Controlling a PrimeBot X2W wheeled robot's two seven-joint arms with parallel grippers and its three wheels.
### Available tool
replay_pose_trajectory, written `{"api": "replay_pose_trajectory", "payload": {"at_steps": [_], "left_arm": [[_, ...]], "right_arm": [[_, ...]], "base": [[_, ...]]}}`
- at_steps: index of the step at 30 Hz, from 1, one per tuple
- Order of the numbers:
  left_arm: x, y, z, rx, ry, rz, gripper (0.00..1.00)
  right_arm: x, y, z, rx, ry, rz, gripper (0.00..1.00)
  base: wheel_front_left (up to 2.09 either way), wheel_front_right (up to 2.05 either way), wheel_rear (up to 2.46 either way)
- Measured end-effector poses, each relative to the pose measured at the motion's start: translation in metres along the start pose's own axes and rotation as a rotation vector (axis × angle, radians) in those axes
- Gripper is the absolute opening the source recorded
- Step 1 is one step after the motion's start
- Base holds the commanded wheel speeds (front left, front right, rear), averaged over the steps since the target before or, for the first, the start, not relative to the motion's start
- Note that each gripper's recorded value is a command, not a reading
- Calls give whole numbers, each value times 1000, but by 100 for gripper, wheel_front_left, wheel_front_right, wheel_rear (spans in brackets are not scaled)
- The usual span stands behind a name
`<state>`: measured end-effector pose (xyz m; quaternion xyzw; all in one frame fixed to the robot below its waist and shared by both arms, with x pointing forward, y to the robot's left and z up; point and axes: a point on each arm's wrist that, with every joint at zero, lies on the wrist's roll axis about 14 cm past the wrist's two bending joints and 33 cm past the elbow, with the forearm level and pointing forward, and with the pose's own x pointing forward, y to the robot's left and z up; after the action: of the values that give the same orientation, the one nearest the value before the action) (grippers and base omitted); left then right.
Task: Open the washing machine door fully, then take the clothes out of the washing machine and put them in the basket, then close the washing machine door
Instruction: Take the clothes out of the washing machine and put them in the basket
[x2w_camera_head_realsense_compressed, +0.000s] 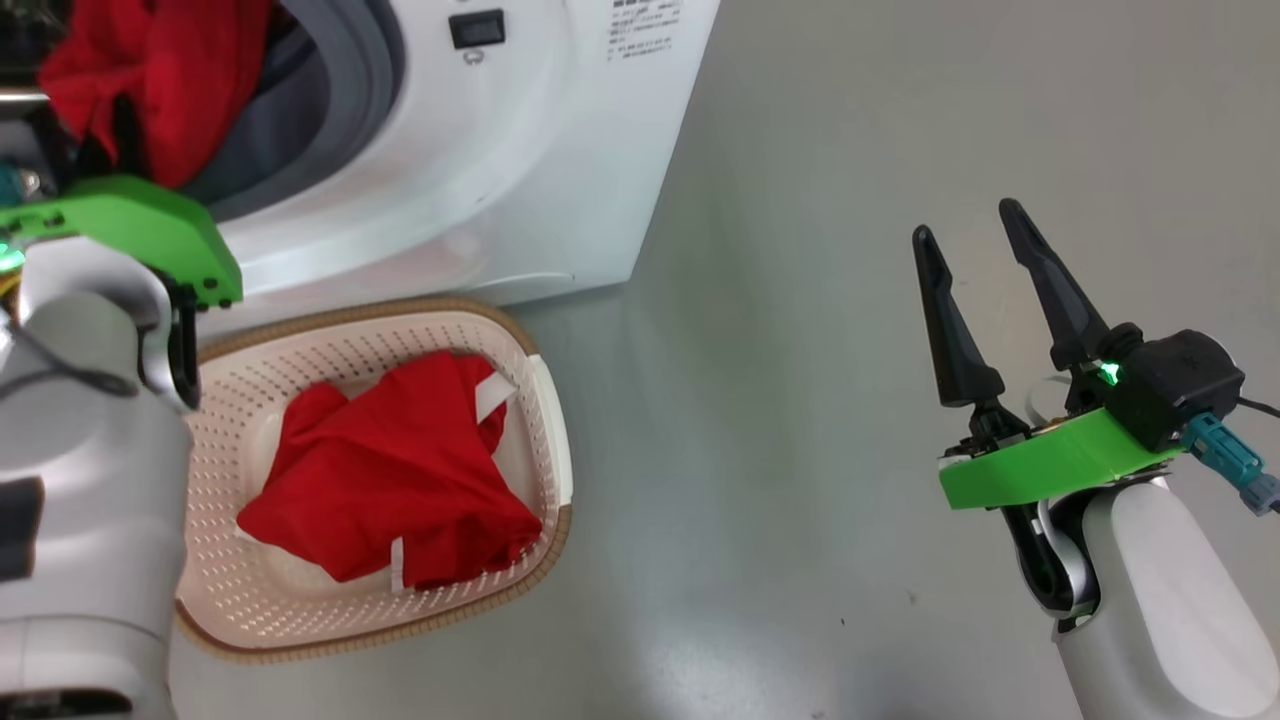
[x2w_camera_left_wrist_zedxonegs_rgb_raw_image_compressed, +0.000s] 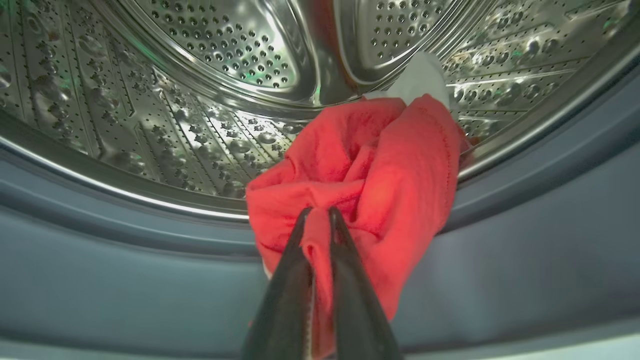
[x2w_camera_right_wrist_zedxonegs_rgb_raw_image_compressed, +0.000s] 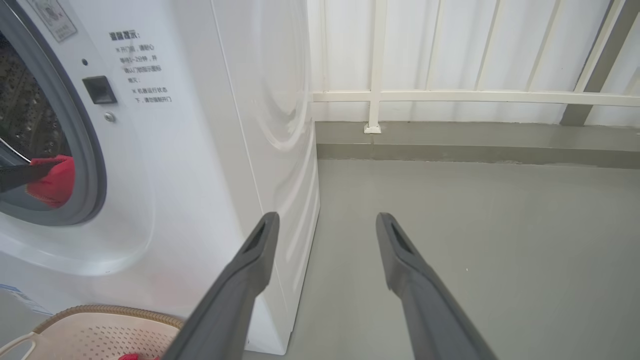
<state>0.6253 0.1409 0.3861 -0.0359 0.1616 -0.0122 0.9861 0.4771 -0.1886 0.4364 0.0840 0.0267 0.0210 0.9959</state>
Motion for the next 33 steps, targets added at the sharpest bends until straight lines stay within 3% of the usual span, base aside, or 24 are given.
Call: {"api": "replay_pose_trajectory", "payload": {"at_steps": [10, 33], "left_arm": [[-30, 0, 36, -47, -158, -19, 0], [-162, 5, 97, -95, -459, -27, 0]], "right_arm": [[-7, 5, 21, 2, -45, 7, 100], [-54, 22, 54, 18, -106, 35, 100]], "base": [[0, 0, 0], [0, 0, 0]]}}
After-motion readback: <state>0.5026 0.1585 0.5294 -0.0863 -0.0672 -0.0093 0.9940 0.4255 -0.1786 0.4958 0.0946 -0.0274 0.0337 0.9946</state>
